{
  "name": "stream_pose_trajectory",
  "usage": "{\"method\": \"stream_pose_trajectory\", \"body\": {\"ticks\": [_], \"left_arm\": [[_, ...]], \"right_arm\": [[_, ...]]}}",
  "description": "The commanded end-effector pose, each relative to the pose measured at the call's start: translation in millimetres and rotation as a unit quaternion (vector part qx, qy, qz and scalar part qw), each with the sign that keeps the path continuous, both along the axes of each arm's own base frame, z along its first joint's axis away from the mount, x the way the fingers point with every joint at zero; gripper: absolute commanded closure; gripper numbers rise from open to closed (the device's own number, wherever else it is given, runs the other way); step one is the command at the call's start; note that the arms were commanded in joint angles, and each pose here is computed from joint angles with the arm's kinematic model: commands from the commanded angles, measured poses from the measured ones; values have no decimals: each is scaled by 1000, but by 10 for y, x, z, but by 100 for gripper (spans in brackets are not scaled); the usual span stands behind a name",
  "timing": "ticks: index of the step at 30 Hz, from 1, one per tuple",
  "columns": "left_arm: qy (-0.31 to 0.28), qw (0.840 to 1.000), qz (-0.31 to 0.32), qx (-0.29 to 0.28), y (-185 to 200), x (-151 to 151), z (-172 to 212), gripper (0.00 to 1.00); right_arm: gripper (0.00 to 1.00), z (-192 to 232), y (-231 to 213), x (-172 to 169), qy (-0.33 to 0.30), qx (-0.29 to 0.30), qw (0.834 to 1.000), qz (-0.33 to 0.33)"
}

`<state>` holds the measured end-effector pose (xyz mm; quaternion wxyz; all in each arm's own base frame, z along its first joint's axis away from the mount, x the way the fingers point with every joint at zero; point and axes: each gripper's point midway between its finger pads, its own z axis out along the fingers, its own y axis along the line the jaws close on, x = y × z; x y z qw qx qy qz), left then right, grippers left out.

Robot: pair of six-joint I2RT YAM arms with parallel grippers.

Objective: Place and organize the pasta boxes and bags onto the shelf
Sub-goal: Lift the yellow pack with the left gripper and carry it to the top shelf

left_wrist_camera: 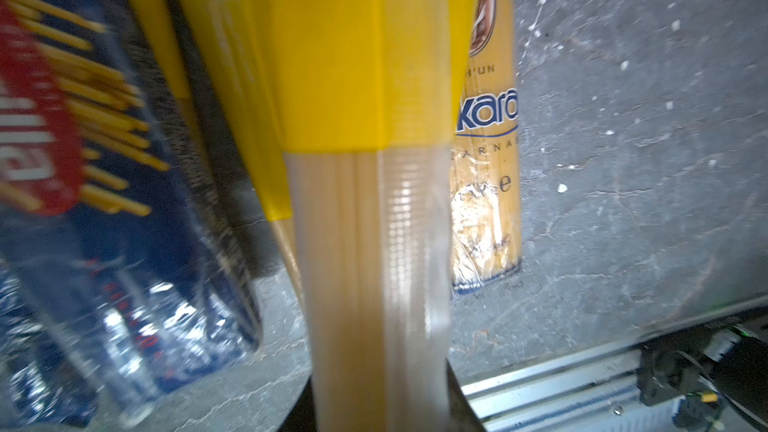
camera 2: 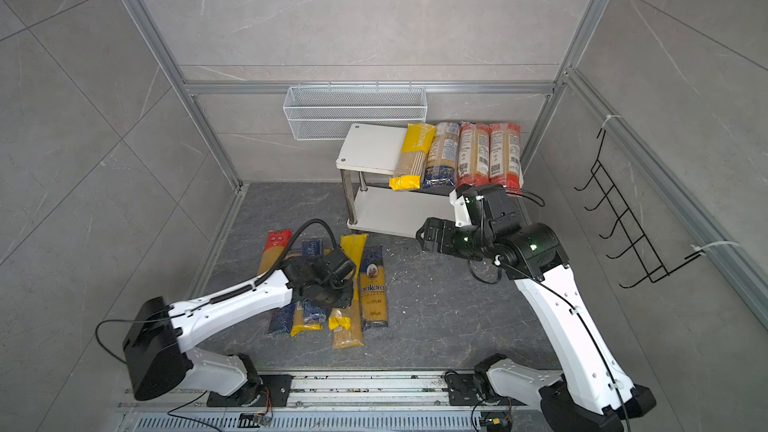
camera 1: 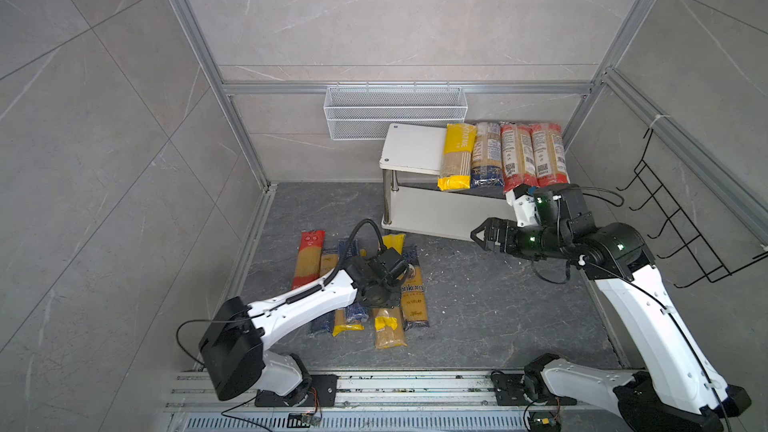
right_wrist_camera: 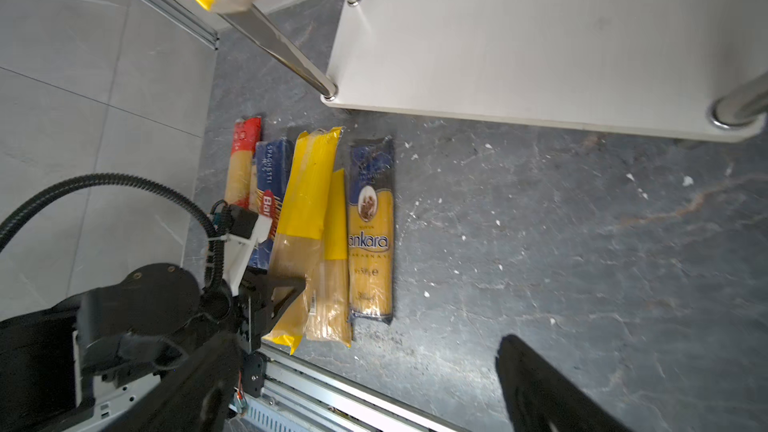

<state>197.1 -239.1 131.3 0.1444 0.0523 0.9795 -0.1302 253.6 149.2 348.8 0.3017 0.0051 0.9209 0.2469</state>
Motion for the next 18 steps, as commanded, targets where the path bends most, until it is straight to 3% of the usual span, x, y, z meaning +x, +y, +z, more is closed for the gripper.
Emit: {"method": "stream_pose_trajectory", "body": {"ticks": [1, 10, 18], "left_arm": [[-81, 996, 11, -45, 123, 146, 655, 100], [-159, 986, 31, -49, 609, 149, 1701, 100], [-223, 974, -14, -40, 426, 612, 2601, 100]], "right_arm": [[0, 301, 209, 104, -35, 47, 998, 29], [0, 646, 441, 383, -70, 80, 993, 53], [0, 891, 480, 582, -101, 80, 991, 45]]}}
